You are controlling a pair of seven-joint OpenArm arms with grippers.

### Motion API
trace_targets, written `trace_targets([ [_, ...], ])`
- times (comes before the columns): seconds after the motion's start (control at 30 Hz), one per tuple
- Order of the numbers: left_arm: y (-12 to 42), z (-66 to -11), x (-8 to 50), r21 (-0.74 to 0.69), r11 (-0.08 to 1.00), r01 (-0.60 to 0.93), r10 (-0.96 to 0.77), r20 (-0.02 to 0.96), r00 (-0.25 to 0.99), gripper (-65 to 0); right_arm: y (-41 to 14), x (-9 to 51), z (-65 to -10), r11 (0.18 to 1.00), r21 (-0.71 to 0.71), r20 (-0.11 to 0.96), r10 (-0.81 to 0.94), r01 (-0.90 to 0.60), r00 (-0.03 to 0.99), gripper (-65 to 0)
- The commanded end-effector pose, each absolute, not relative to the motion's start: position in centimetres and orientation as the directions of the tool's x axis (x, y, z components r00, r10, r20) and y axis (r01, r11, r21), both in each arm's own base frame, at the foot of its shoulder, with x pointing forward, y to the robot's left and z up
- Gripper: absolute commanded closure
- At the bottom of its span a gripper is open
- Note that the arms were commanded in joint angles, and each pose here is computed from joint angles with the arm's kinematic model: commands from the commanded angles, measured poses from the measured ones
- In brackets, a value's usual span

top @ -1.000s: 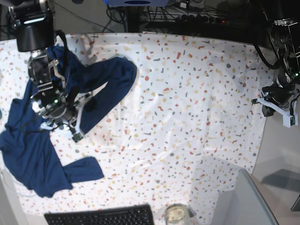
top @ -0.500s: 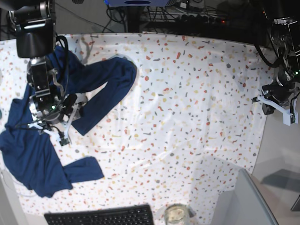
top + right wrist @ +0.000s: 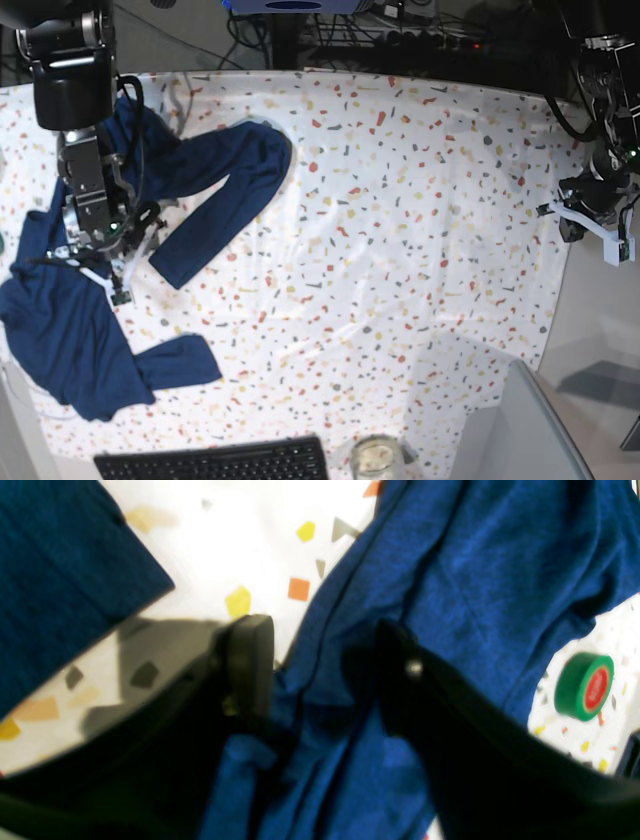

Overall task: Layout the t-shirt on the table in an organized manner, then fold the t-shirt properly
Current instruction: 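Grasp the shirt body with the right gripper and pull it outward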

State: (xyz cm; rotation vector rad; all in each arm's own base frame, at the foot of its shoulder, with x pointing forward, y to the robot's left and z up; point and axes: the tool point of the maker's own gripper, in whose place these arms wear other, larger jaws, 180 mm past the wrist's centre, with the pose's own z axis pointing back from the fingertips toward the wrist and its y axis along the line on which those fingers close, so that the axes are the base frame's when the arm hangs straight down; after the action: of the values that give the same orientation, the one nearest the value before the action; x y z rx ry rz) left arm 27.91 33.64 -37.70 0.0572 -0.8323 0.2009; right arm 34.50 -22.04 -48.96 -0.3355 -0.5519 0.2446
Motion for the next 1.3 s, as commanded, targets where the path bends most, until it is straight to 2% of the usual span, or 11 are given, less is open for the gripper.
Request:
trace_targets([
  [0.0, 34.2, -36.3, 28.7, -0.017, 0.981, -0.196, 0.138, 0.771, 0.622, 0.0, -22.7, 35.5, -48.1, 0.912, -0.393, 0.490, 0.314, -0.116, 0.813, -16.8],
  [0.07, 34.2, -36.2, 28.7, -0.017, 0.981, -0.196, 0.138, 0.772, 0.621, 0.0, -22.7, 35.2, -48.4, 0.913, -0.391, 0.486, 0.317, -0.122, 0.814, -3.2],
  [0.1, 34.2, -36.2, 28.8, -0.016, 0.981, -0.195, 0.136, 0.772, 0.621, 0.0, -22.6, 35.1, -48.4, 0.913, -0.390, 0.486, 0.318, -0.123, 0.814, 0.0],
  [0.2, 34.2, -36.2, 28.8, -0.016, 0.981, -0.195, 0.136, 0.773, 0.620, 0.0, -21.7, 34.2, -48.4, 0.913, -0.383, 0.495, 0.333, -0.142, 0.803, -0.6],
  [0.43, 34.0, -36.2, 29.0, -0.017, 0.982, -0.190, 0.134, 0.773, 0.620, 0.0, -15.9, 31.7, -46.9, 0.879, -0.351, 0.538, 0.471, -0.322, 0.700, 0.0],
  [0.77, 33.9, -35.9, 29.4, -0.024, 0.982, -0.188, 0.136, 0.779, 0.612, 0.0, -6.7, 26.3, -46.0, 0.791, -0.297, 0.576, 0.595, -0.535, 0.561, 0.0],
  [1.17, 33.8, -36.1, 29.2, -0.023, 0.982, -0.187, 0.136, 0.777, 0.615, 0.0, -6.7, 26.3, -46.8, 0.784, -0.295, 0.541, 0.608, -0.545, 0.581, 0.0],
  [1.27, 32.4, -36.5, 29.3, -0.045, 0.985, -0.167, 0.140, 0.772, 0.620, 0.0, -7.7, 27.8, -44.9, 0.808, -0.317, 0.577, 0.580, -0.496, 0.576, 0.0],
])
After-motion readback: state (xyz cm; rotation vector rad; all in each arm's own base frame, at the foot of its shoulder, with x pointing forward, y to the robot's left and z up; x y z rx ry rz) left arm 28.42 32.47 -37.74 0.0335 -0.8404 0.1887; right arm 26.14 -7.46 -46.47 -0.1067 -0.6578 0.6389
